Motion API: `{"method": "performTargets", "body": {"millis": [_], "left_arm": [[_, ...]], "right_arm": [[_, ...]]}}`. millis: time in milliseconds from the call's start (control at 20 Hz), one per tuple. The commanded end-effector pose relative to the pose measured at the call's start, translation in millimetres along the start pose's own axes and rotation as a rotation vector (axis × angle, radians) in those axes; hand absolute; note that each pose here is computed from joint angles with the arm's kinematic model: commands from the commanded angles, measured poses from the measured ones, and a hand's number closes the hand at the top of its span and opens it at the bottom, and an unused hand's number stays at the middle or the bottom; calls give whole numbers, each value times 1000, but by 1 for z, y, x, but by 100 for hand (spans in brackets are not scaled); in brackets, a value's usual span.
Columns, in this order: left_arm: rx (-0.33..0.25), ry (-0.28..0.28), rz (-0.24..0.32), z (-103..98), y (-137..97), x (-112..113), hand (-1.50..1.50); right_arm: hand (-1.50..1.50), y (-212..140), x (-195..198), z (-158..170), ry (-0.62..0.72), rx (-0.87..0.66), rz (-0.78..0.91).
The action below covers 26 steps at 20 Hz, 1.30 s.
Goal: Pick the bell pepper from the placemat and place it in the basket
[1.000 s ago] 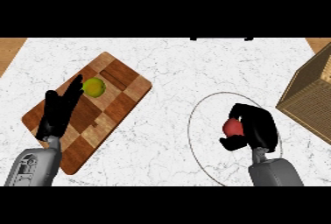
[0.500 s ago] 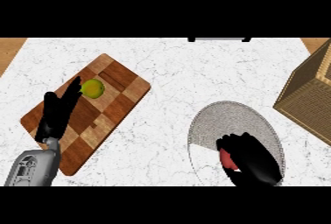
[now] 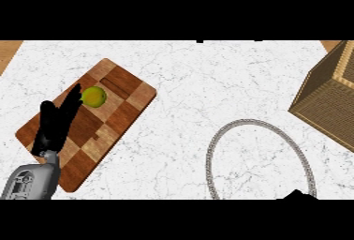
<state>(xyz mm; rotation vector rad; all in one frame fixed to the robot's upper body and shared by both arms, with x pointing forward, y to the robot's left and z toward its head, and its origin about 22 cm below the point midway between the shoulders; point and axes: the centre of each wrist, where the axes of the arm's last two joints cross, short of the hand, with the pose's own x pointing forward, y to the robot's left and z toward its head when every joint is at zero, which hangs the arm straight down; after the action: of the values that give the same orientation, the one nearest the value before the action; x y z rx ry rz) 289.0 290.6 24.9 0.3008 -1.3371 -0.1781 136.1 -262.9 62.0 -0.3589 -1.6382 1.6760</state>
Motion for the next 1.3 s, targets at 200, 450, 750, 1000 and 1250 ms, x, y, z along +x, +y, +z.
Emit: {"method": "performTargets", "body": {"millis": [200,450,750,1000,1250], "left_arm": [[27,4,-9,3,9,-2,0],[11,-3,7,7,0,-7,0],[-11,-13,-15,0,7,11,0],[-22,-12,9,3,-9,3,0],[-32,-31,-5,1,-8,1,0]], "right_arm": [[150,-62,41,39,-122,-222,-364],[150,-106,55,57,-136,-311,-374],[150,-147,41,74,-66,-393,-401],[150,-180,23,82,-9,-448,-403],[150,-258,12,99,174,-529,-161]]}}
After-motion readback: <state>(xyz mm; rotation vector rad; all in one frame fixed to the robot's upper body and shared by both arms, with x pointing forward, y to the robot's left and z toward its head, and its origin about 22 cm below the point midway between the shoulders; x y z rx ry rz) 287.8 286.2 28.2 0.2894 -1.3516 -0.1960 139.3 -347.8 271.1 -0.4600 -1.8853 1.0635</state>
